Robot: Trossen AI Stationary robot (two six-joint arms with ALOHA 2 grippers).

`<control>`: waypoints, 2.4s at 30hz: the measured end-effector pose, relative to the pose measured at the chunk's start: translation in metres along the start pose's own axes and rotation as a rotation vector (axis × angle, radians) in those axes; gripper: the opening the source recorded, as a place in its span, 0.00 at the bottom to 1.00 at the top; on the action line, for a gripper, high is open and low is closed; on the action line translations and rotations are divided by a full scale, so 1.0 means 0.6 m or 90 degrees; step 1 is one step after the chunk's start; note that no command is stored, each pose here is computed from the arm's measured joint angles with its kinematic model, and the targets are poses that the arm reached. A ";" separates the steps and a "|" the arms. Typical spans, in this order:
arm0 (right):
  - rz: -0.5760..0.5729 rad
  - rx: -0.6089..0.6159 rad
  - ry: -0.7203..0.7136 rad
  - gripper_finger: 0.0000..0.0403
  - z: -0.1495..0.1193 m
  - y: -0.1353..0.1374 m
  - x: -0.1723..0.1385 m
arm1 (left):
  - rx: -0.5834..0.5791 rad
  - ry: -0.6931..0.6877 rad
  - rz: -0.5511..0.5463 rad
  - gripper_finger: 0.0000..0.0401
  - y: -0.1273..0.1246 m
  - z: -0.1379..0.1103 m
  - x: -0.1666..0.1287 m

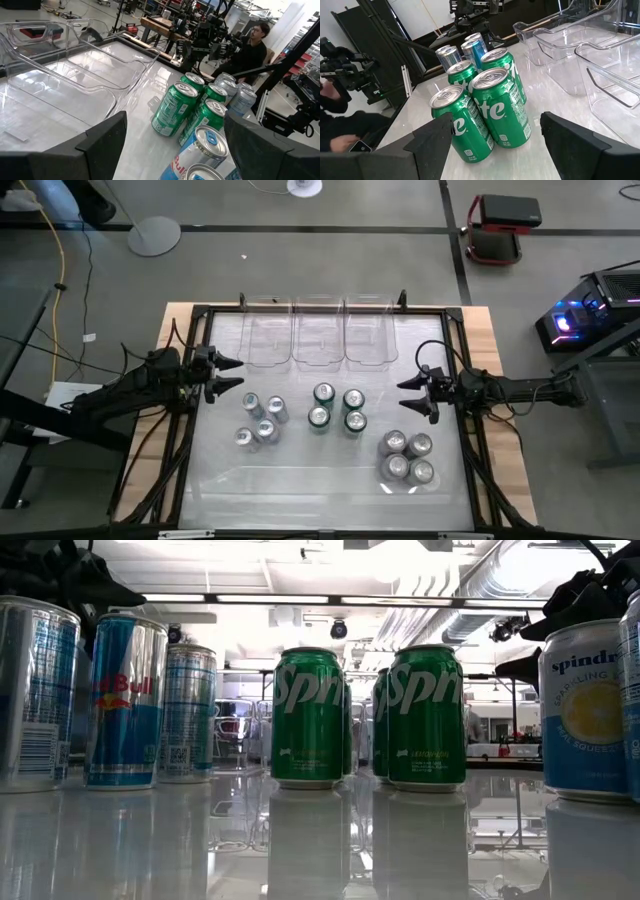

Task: Sort soda cans

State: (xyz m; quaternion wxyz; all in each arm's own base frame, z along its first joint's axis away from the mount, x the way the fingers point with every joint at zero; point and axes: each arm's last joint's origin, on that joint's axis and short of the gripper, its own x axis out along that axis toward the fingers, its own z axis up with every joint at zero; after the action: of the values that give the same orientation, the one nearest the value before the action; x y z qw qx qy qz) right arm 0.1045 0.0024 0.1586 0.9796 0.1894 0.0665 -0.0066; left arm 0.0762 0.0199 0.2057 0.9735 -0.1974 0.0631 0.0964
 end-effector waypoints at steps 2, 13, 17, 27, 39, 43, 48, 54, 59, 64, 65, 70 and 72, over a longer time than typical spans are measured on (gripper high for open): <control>0.000 0.000 -0.001 0.72 0.000 0.000 0.000 | 0.000 0.000 0.000 0.77 0.000 0.000 0.000; 0.000 0.000 0.000 0.72 0.000 0.000 0.000 | -0.022 -0.029 -0.010 0.77 -0.003 0.007 0.000; 0.000 0.000 0.000 0.72 0.000 0.000 0.000 | -0.044 -0.103 -0.039 0.77 -0.010 0.028 0.002; 0.000 0.000 0.000 0.72 0.000 0.000 0.000 | 0.039 -0.329 -0.289 0.77 -0.063 0.096 0.007; 0.000 0.000 0.000 0.72 0.000 0.000 0.000 | -0.023 -0.308 -0.347 0.77 -0.101 0.092 0.069; 0.000 0.000 0.000 0.72 0.000 0.000 0.000 | -0.005 -0.291 -0.286 0.77 -0.104 0.101 0.094; 0.000 0.000 0.000 0.72 0.000 0.000 0.000 | 0.165 -0.105 -0.181 0.77 -0.131 0.152 0.115; 0.000 0.000 0.000 0.72 0.000 0.000 0.000 | 0.219 0.247 0.000 0.77 -0.167 0.221 0.115; 0.000 0.000 0.000 0.72 0.000 0.000 0.000 | 0.197 0.381 0.024 0.77 -0.202 0.251 0.125; 0.000 0.000 0.000 0.72 0.000 0.000 0.000 | 0.269 0.497 0.030 0.77 -0.217 0.222 0.154; 0.000 0.000 0.000 0.72 0.000 0.000 0.000 | 0.278 0.528 0.037 0.77 -0.217 0.213 0.159; 0.000 0.000 0.000 0.72 0.000 0.000 0.000 | 0.308 0.704 0.104 0.77 -0.203 0.169 0.182; 0.000 0.000 0.000 0.72 0.000 0.000 0.000 | 0.313 0.774 0.139 0.77 -0.193 0.158 0.186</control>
State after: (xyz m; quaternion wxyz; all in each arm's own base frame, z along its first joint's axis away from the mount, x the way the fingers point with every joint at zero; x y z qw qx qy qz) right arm 0.1045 0.0024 0.1587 0.9796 0.1894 0.0664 -0.0067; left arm 0.2175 -0.0291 0.3174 0.7661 0.0183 0.6406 0.0486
